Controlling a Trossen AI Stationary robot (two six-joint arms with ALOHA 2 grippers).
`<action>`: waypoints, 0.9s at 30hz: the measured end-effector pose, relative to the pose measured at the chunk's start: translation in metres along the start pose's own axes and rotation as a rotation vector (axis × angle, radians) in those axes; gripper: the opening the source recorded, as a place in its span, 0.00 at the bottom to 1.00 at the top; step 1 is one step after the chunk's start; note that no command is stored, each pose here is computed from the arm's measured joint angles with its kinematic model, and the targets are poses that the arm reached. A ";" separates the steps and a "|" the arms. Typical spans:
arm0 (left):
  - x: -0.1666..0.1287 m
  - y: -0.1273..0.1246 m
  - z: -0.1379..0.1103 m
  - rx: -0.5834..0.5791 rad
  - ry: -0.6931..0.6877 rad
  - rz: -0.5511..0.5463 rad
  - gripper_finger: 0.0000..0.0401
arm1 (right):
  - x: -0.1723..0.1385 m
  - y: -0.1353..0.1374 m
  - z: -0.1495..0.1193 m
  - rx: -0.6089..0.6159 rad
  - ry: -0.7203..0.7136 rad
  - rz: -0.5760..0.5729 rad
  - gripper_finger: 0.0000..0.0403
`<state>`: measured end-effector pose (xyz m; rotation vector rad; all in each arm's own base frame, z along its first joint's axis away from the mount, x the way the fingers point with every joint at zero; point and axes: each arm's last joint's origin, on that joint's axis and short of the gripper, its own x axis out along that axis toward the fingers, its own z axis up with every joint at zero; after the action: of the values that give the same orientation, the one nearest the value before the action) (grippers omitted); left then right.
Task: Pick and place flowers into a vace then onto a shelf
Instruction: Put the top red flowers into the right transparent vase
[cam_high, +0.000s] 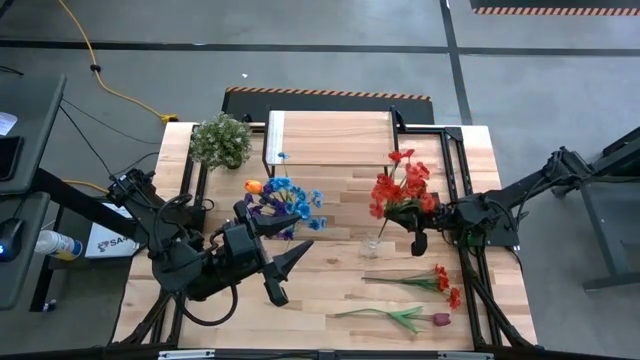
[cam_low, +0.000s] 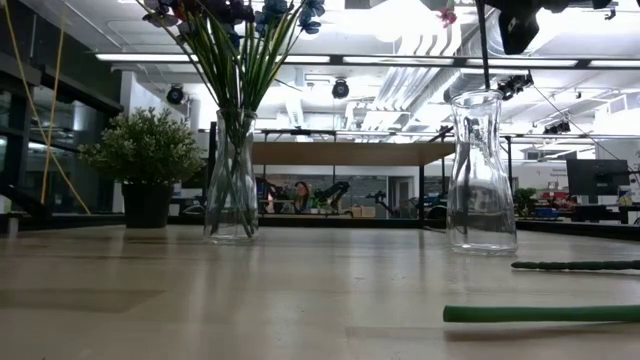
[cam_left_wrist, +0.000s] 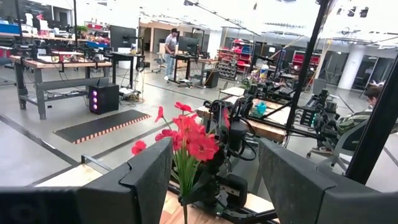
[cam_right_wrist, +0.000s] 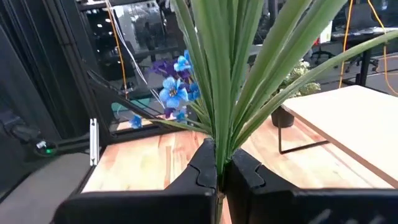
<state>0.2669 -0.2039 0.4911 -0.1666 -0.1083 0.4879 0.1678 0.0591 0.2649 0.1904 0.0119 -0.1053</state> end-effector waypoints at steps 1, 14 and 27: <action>0.000 0.000 0.000 0.000 0.000 0.000 0.68 | 0.000 0.000 -0.001 -0.005 0.007 -0.006 0.00; 0.000 0.000 0.000 0.000 0.000 0.000 0.68 | -0.003 0.003 -0.006 -0.053 0.042 -0.047 0.00; 0.000 0.000 0.000 0.000 0.000 0.000 0.68 | 0.014 0.009 -0.021 -0.087 0.075 -0.094 0.03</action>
<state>0.2669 -0.2039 0.4911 -0.1663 -0.1080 0.4883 0.1824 0.0709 0.2454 0.1070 0.1000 -0.1909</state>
